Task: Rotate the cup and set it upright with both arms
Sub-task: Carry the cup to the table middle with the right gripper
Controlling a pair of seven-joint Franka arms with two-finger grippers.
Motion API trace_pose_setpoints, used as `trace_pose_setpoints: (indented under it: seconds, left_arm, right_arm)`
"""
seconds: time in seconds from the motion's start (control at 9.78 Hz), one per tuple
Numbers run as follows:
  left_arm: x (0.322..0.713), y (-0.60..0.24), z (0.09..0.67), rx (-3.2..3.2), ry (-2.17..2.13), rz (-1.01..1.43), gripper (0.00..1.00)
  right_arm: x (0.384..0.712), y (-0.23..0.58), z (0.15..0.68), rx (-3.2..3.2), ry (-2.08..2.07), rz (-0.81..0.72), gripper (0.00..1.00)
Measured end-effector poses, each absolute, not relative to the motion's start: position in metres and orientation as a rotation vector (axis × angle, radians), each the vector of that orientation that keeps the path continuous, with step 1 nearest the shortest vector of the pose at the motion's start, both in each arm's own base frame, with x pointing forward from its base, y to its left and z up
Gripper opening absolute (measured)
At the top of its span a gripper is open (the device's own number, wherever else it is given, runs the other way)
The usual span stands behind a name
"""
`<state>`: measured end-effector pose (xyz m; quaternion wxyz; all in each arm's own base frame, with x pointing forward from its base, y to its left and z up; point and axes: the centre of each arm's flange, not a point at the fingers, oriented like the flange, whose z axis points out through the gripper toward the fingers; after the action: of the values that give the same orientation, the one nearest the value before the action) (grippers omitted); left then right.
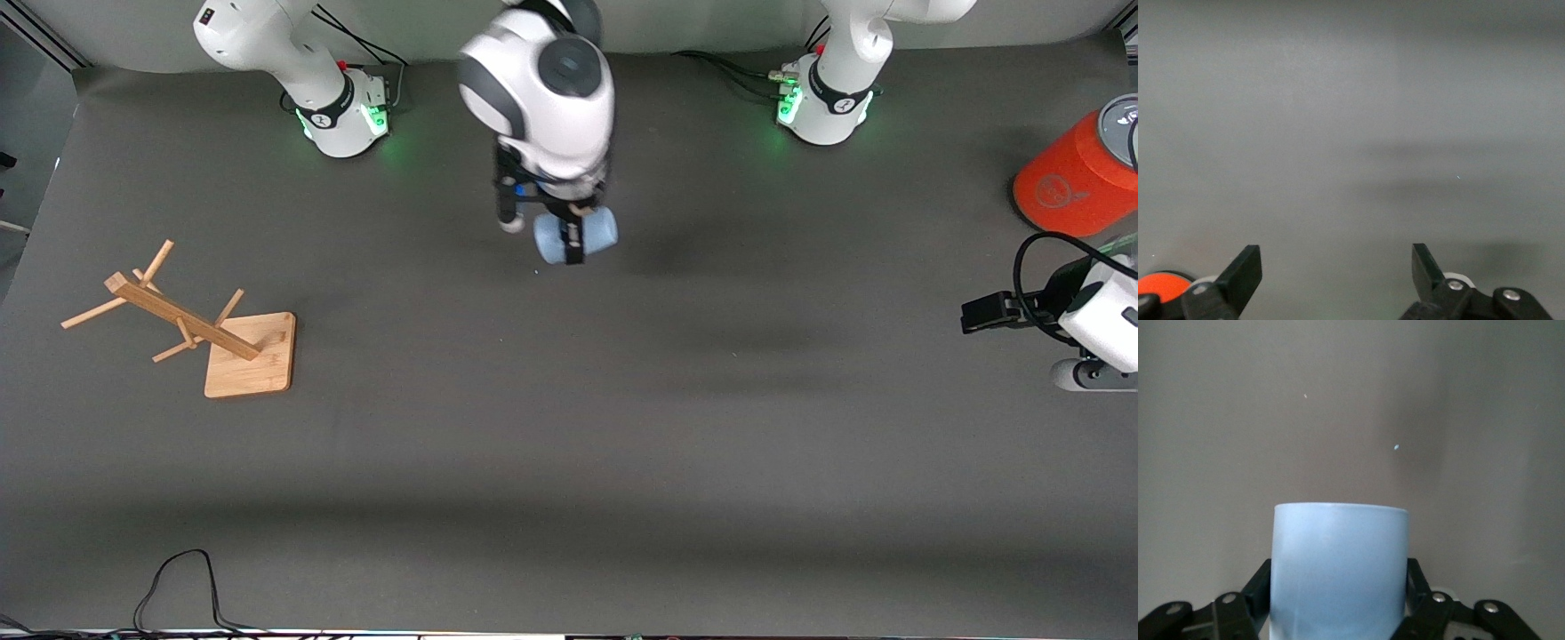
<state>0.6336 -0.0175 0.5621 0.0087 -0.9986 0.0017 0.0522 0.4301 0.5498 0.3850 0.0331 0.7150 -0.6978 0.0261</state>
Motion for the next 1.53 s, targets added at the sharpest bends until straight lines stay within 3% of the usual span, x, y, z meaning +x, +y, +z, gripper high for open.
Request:
trace_pose_setpoints:
  seconds: [0.82,1.12,1.33,1.53]
  left_arm:
    - [0.634,-0.017,0.562,-3.121,0.007,0.162,1.0]
    - [0.634,-0.017,0.563,-3.121,0.01,0.161,1.0]
    - [0.634,-0.017,0.563,-3.121,0.011,0.161,1.0]
    - [0.634,-0.017,0.563,-3.121,0.014,0.161,1.0]
  right_arm:
    - [0.4,0.637,0.194,2.058,-2.248,0.22,0.8]
    - [0.397,0.641,0.192,2.07,-2.248,0.231,0.81]
    - [0.396,0.641,0.187,2.075,-2.245,0.239,1.0]
    - [0.397,0.642,0.186,2.083,-2.245,0.249,1.0]
